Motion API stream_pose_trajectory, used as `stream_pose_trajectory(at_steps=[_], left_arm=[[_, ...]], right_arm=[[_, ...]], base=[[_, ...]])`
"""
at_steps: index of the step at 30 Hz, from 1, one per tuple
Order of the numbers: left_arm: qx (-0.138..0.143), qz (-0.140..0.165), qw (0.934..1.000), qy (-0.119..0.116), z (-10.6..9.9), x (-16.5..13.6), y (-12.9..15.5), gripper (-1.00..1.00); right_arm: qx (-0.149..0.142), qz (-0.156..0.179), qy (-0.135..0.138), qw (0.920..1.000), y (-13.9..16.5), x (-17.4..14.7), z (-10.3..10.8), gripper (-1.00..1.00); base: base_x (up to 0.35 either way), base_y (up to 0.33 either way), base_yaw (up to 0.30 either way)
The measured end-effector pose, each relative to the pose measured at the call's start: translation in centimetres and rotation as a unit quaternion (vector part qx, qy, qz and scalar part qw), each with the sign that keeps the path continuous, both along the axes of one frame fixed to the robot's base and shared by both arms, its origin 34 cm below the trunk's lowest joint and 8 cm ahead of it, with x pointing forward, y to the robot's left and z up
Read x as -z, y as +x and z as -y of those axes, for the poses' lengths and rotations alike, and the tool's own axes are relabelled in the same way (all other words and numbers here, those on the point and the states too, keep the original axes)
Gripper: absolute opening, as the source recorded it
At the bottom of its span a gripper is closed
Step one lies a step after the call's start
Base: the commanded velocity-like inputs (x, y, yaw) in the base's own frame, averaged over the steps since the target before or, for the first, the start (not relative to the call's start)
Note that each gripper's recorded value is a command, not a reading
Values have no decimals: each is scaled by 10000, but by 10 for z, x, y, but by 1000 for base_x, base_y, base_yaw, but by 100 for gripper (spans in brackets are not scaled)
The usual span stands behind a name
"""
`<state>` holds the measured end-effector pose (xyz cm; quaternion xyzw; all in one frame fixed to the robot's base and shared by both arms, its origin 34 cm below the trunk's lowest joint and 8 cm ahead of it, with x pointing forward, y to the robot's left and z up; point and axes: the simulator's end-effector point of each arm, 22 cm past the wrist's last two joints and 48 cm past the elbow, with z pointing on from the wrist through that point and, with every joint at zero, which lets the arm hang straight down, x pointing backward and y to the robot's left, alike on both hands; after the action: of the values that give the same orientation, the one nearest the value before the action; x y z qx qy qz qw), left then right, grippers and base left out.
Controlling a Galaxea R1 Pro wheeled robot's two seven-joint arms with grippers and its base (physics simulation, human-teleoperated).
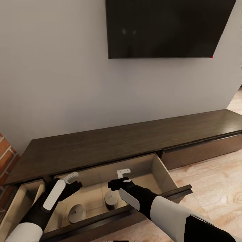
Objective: Place each of the two pumpkins and all three candles from the living room inside a cabinet in the living room (use any cabinet), then make sure every cabinet is closed, and position the cauldron so it is next to a table in the living room.
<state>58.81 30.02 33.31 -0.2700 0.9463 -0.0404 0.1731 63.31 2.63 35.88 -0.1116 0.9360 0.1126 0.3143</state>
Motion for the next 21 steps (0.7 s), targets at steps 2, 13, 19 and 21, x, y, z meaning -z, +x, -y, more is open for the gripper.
stream_pose_trajectory(at_steps=[2, 13, 19, 21], left_arm=[[-102, 27, 9999, -44, -5, -5, 2, 100], [-133, -29, 9999, -90, -8, -30, 6, 100], [-136, -32, 9999, -93, -8, -43, 9, 100], [-136, -31, 9999, -93, -8, -48, 11, 100]], right_arm=[[-13, 15, 18, 10000, 1, -5, -1, 100], [-127, 33, 215, 9997, 7, -33, -11, 100], [-168, 40, 289, 9994, 10, -49, -15, 100], [-163, 44, 301, 9994, 11, -53, -15, 100]], base=[[-3, 0, 0], [-71, 0, 0], [-2, 0, 0], [-111, 7, 0]])
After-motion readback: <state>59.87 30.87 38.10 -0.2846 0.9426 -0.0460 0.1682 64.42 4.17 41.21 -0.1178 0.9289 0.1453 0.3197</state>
